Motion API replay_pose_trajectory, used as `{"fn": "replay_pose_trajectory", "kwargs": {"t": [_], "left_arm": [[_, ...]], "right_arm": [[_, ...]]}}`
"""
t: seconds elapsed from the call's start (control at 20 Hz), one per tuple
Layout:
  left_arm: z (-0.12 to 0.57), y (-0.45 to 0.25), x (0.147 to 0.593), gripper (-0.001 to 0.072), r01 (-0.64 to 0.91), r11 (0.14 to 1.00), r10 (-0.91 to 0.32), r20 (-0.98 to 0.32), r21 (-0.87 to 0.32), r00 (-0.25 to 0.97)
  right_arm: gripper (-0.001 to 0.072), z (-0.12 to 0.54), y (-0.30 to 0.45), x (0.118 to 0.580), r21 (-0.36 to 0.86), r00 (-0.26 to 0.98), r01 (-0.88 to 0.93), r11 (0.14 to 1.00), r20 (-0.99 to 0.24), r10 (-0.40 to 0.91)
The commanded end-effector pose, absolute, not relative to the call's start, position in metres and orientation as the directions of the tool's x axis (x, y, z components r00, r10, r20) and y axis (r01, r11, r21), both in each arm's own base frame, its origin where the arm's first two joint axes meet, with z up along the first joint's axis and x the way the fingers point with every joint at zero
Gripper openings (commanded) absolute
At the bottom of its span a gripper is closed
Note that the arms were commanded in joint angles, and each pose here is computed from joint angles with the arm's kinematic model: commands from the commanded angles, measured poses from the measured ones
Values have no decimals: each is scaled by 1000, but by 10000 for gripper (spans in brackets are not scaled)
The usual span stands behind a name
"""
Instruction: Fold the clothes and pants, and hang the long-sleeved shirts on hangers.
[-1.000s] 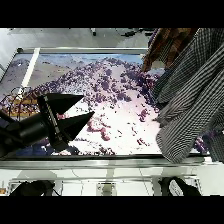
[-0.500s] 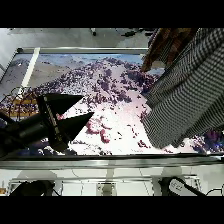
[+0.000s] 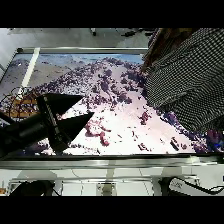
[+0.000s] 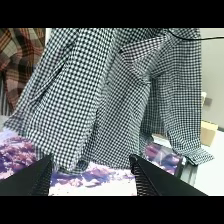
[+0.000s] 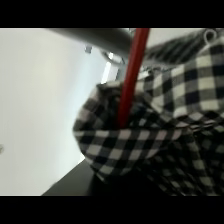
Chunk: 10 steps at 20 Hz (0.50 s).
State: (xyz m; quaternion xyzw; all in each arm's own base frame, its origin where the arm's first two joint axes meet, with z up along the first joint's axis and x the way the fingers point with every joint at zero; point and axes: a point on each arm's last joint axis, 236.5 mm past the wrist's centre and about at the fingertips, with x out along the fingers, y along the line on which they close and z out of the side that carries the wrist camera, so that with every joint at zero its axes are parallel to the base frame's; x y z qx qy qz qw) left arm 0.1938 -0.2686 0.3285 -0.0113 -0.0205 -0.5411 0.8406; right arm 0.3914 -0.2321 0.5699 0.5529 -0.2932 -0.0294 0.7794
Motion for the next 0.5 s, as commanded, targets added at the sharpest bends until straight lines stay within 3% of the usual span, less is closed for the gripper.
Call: {"fn": "replay_pose_trajectory", "kwargs": {"t": [0.0, 0.1, 0.2, 0.25, 0.35, 0.4, 0.45], "left_arm": [[328, -269, 194, 573, 910, 414, -909, 46, 3, 414], [328, -269, 194, 573, 910, 414, -909, 46, 2, 414], [328, -269, 194, 573, 910, 413, -909, 46, -12, 414], [328, -269, 194, 573, 910, 413, -909, 46, -11, 414], [327, -268, 195, 573, 909, 418, -908, 40, -2, 418], [323, -267, 197, 573, 904, 427, -904, 24, 20, 427], [318, -266, 199, 573, 898, 437, -899, 5, 47, 437]], "right_arm": [[36, 528, -240, 412, 895, 891, -101, 434, 276, -361], [37, 494, -225, 440, 898, 939, -20, 440, 168, -301], [42, 479, -201, 460, 869, 960, 4, 495, 134, -245], [137, 476, -188, 468, 845, 968, 7, 535, 129, -215], [594, 480, -163, 473, 784, 977, -3, 621, 135, -165], [642, 482, -152, 471, 771, 981, -9, 637, 131, -144], [642, 484, -142, 465, 759, 985, -6, 651, 116, -126]]}}
